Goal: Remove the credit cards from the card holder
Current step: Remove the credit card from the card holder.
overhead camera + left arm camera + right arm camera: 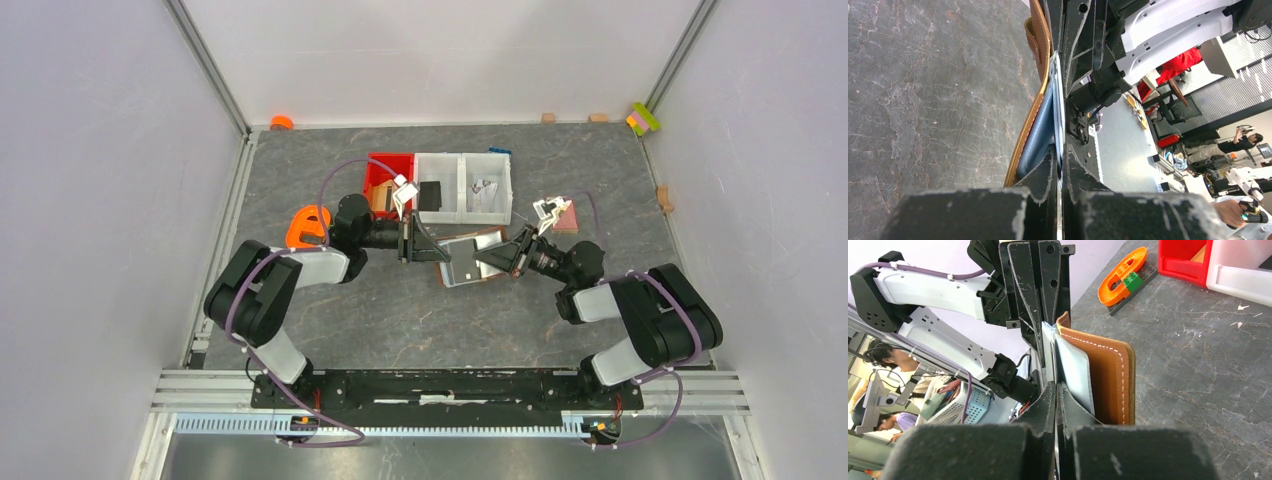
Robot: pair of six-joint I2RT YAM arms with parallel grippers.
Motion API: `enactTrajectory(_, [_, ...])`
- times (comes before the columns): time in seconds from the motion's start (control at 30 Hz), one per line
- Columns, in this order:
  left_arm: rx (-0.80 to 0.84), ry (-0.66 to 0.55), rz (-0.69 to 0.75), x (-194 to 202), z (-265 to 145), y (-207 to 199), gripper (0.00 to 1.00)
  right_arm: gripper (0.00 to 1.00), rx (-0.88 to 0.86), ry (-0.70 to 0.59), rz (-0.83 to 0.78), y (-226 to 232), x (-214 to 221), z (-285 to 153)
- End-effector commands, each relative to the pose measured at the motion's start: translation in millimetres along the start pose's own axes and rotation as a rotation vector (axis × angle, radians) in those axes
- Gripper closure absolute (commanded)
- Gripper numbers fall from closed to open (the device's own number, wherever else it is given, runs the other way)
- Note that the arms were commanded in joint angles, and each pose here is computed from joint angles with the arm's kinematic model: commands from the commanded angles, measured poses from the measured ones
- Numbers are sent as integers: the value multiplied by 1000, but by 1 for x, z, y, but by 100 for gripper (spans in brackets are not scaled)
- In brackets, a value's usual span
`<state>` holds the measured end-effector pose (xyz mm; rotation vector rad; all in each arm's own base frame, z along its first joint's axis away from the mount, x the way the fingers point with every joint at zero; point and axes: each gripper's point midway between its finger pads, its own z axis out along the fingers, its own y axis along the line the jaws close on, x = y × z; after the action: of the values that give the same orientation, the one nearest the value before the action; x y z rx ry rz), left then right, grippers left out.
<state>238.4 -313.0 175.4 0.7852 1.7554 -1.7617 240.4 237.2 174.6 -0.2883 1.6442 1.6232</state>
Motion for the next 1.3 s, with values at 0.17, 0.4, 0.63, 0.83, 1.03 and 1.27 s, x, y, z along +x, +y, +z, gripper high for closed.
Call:
enactTrajectory(0.17, [-3, -58, 40, -17, -9, 2, 98, 100, -124, -106, -188, 34, -25, -11])
enactTrajectory(0.4, [-8, -63, 39, -18, -10, 3, 98, 100, -118, -132, -179, 34, -30, -17])
enactTrajectory(0.63, [-13, -64, 29, -18, -10, 6, 98, 100, -126, -134, -186, 35, -30, -17])
enactTrajectory(0.83, [-5, -71, 18, -19, -9, 5, 98, 81, -137, -76, -212, 35, -21, -6])
enactTrajectory(1.03, [26, -86, 5, -23, -8, -1, 98, 75, -106, -39, -241, 27, -15, 1])
enactTrajectory(1.27, [10, -93, -7, -25, -10, 3, 98, 100, -81, -67, -238, 25, -22, -2])
